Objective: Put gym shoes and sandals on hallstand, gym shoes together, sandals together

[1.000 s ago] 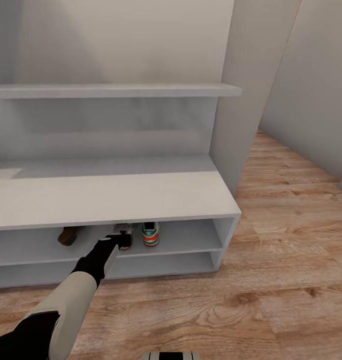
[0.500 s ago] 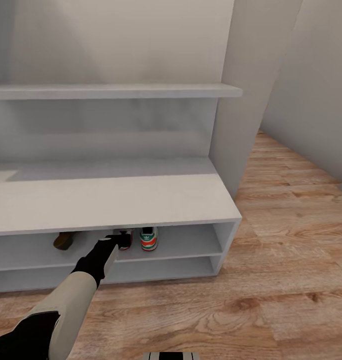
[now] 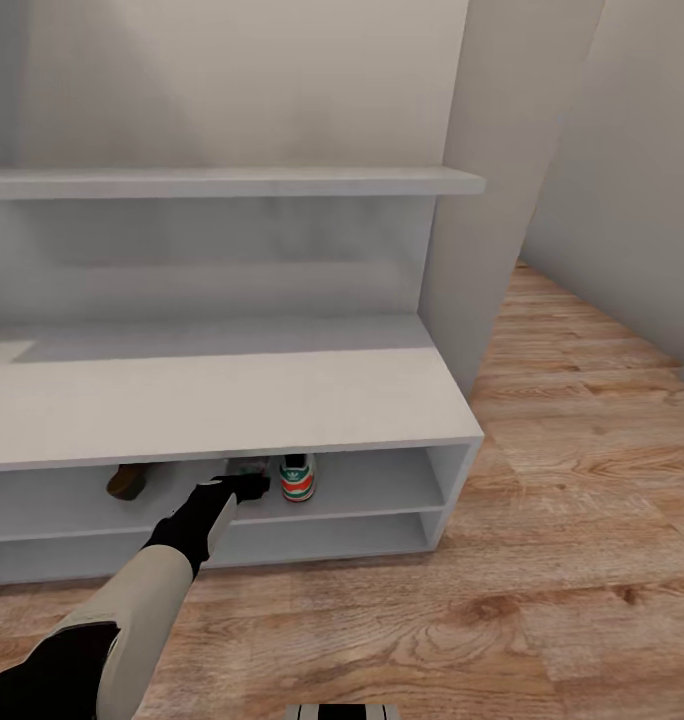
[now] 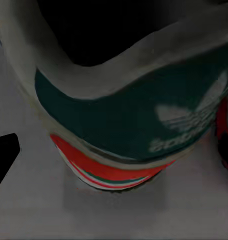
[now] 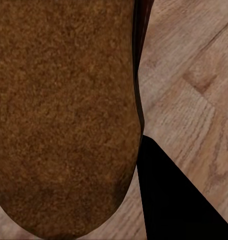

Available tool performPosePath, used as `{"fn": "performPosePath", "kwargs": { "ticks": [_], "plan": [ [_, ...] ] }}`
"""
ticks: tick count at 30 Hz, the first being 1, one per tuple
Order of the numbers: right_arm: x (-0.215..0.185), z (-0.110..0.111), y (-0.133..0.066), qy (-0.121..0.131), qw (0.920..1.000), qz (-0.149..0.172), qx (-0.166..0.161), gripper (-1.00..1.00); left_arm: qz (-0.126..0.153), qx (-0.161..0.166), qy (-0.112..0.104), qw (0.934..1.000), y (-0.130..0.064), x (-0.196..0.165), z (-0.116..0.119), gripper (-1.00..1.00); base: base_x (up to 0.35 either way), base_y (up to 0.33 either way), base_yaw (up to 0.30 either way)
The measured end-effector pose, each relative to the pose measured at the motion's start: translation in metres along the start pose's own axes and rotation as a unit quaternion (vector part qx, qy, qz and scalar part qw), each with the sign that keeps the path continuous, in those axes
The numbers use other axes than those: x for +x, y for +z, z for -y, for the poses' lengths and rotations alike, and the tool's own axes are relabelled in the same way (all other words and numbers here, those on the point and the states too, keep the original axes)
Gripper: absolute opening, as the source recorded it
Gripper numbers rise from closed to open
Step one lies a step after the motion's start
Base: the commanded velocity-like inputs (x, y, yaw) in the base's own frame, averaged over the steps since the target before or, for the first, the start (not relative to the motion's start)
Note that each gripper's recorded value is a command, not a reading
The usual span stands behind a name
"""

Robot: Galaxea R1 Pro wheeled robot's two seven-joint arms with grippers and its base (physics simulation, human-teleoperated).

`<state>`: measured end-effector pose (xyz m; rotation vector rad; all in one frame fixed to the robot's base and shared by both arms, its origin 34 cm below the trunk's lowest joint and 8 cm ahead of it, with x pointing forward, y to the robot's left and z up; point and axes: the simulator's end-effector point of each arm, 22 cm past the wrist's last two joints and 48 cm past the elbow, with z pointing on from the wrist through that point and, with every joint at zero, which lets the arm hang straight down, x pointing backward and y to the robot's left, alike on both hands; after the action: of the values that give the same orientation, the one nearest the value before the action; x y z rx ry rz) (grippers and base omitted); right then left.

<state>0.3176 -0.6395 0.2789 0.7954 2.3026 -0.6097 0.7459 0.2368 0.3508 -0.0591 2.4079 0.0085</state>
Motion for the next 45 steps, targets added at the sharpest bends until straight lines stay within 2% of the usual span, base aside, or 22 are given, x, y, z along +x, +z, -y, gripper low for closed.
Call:
{"fn": "performPosePath", "kwargs": {
  "ticks": [8,23,32,38,39,41,45],
  "plan": [
    [0.001,0.000,0.000,0.000,1.0000,-0.001,0.000,-1.00,0.000,-0.001,0.000,1.0000,0.000,0.000,-0.001,1.00,-0.067,0.000,0.000],
    [0.001,0.000,0.000,0.000,1.0000,-0.001,0.000,-1.00,0.000,0.000,0.001,1.0000,0.001,0.001,-0.002,1.00,-0.321,0.029,0.000],
    [0.007,-0.001,0.000,0.001,1.0000,-0.007,0.000,-1.00,0.029,0.002,-0.003,0.9996,0.001,-0.006,-0.004,1.00,-0.294,0.193,0.000],
    [0.011,-0.001,0.000,0.002,0.9999,-0.010,-0.001,-1.00,0.027,0.005,0.000,0.9996,0.001,0.041,-0.014,1.00,-0.275,0.222,0.000],
    [0.011,-0.001,0.000,0.002,0.9999,-0.010,-0.001,-1.00,0.029,0.012,0.002,0.9995,0.001,0.051,-0.016,1.00,-0.275,0.223,0.000],
    [0.011,-0.002,0.000,0.001,1.0000,-0.010,-0.001,-1.00,0.034,0.054,0.012,0.9979,-0.004,0.089,-0.021,1.00,-0.275,0.223,0.000],
    [0.011,-0.002,0.000,0.001,1.0000,-0.009,-0.002,-1.00,0.033,0.093,0.025,0.9948,-0.015,0.131,-0.037,1.00,-0.275,0.223,0.000]
  ]
}}
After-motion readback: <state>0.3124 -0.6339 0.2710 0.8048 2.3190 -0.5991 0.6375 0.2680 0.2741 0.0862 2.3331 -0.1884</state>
